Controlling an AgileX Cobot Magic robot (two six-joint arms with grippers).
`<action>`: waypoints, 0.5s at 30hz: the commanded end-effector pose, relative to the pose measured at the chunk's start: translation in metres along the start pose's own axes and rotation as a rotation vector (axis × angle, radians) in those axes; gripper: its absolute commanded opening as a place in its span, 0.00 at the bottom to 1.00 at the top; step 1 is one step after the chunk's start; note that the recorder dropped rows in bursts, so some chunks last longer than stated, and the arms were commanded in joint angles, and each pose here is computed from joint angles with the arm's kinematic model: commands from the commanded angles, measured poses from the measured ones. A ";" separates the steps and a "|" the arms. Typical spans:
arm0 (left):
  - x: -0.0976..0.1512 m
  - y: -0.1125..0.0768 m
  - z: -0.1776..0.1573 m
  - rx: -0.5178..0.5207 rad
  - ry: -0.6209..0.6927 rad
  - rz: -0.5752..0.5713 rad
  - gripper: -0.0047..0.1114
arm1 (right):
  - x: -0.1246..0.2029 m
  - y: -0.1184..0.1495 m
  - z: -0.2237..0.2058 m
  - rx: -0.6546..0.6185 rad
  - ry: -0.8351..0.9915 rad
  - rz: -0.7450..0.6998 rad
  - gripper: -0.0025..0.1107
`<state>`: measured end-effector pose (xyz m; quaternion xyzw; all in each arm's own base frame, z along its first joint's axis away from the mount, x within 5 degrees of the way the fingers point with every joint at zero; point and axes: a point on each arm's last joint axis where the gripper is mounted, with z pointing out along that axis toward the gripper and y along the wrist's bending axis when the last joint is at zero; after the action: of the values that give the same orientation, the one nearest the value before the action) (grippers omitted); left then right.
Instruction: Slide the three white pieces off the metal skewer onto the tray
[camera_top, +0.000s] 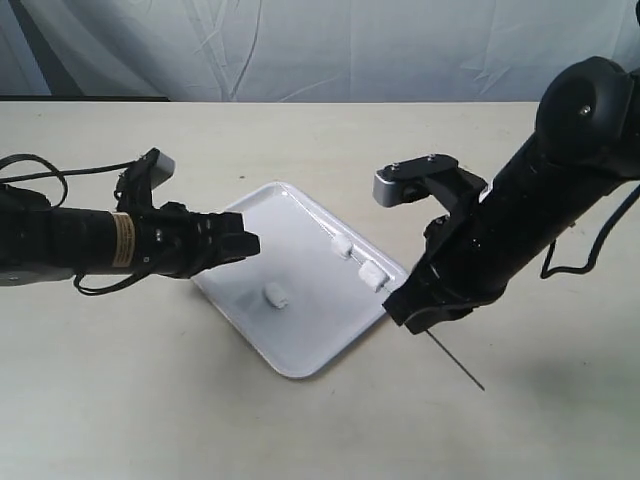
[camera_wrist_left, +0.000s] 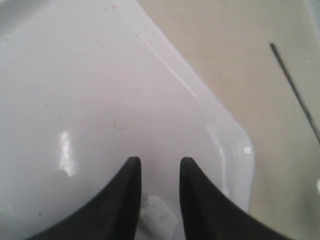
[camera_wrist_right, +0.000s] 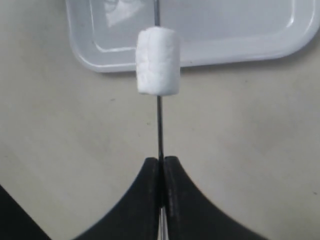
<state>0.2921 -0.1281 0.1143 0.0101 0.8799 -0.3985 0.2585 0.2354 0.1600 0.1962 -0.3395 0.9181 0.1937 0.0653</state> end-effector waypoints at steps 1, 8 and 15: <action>-0.006 -0.002 -0.003 0.070 -0.017 -0.022 0.28 | -0.008 0.001 -0.003 -0.011 -0.100 0.059 0.02; -0.018 -0.030 -0.021 0.490 -0.081 -0.088 0.28 | -0.023 -0.001 -0.005 -0.019 -0.271 0.174 0.02; -0.020 -0.029 -0.022 0.492 -0.082 -0.157 0.28 | -0.029 0.007 -0.006 -0.111 -0.322 0.163 0.02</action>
<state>0.2928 -0.1292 0.1545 -0.0056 0.7487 -0.6119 0.2548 0.2531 0.1774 0.2081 -0.2296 0.9165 0.2801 0.1697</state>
